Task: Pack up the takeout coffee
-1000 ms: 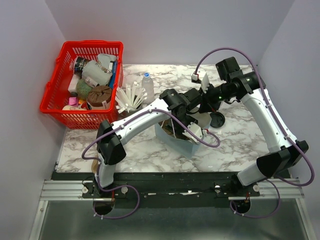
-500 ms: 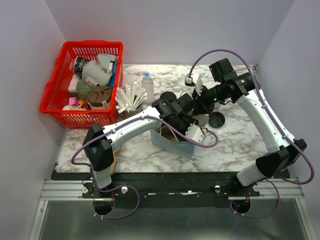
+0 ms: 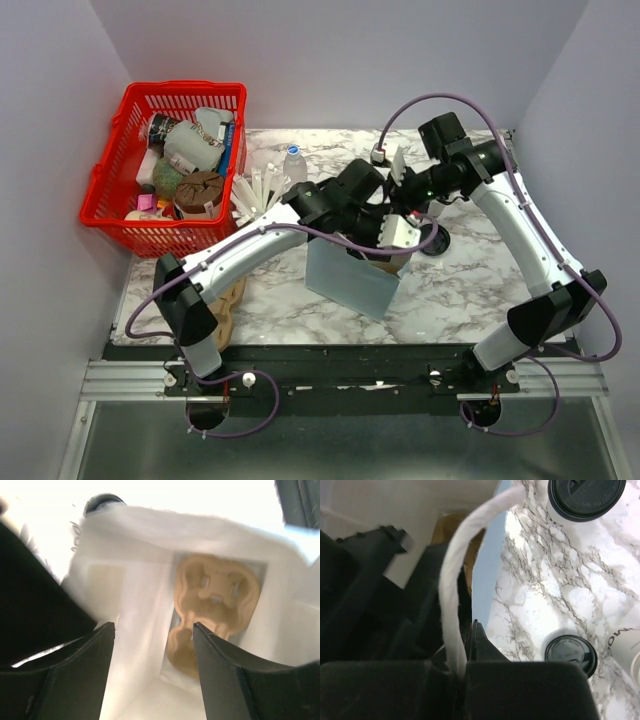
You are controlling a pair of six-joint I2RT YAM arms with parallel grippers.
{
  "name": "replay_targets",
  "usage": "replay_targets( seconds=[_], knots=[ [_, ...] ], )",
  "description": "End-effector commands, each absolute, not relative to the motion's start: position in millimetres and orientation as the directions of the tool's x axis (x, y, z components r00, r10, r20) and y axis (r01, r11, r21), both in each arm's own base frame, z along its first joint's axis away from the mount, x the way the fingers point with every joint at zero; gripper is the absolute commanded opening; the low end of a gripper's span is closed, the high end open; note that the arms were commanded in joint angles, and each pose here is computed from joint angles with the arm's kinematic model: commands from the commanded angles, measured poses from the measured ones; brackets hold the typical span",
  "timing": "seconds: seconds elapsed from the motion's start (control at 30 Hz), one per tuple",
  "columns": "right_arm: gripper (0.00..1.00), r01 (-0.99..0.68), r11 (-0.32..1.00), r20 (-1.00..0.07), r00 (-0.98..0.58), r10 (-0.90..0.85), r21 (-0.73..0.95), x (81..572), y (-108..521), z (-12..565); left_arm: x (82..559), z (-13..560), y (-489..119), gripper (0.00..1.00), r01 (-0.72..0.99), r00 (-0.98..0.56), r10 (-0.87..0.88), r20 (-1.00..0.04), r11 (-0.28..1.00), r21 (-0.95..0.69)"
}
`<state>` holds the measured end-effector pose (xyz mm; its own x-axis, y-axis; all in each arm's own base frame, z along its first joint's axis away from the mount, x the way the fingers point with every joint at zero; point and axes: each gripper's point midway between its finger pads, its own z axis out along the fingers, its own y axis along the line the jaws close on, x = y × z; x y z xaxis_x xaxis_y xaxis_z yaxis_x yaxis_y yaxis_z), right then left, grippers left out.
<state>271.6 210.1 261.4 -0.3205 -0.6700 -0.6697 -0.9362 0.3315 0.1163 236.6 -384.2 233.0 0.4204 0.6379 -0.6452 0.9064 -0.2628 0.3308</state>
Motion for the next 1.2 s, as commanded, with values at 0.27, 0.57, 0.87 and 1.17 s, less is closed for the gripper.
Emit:
replay_targets(
  seconds=[0.27, 0.57, 0.87, 1.17],
  knots=[
    [0.00, -0.942, 0.329, -0.693, -0.277, -0.666, 0.060, 275.9, 206.8, 292.9, 251.2, 428.6, -343.1, 0.80, 0.941, 0.235, 0.191, -0.953, 0.201, 0.272],
    [0.00, -0.952, 0.258, -0.656, -0.091, -0.749, -0.163, 242.9, 206.5, 291.3, 280.5, 398.6, -254.2, 0.83, 0.779, 0.150, 0.196, -0.969, 0.581, 0.238],
    [0.00, -0.894, 0.176, -0.644, 0.150, -0.750, -0.413, 199.4, 215.1, 283.3, 277.5, 352.3, -225.9, 0.86, 0.722, 0.051, 0.236, -0.970, 0.662, 0.199],
    [0.00, -0.906, 0.166, -0.682, 0.162, -0.713, -0.389, 189.2, 224.4, 291.5, 275.6, 337.7, -226.8, 0.86, 0.739, 0.028, 0.267, -0.963, 0.643, 0.200]
  ],
)
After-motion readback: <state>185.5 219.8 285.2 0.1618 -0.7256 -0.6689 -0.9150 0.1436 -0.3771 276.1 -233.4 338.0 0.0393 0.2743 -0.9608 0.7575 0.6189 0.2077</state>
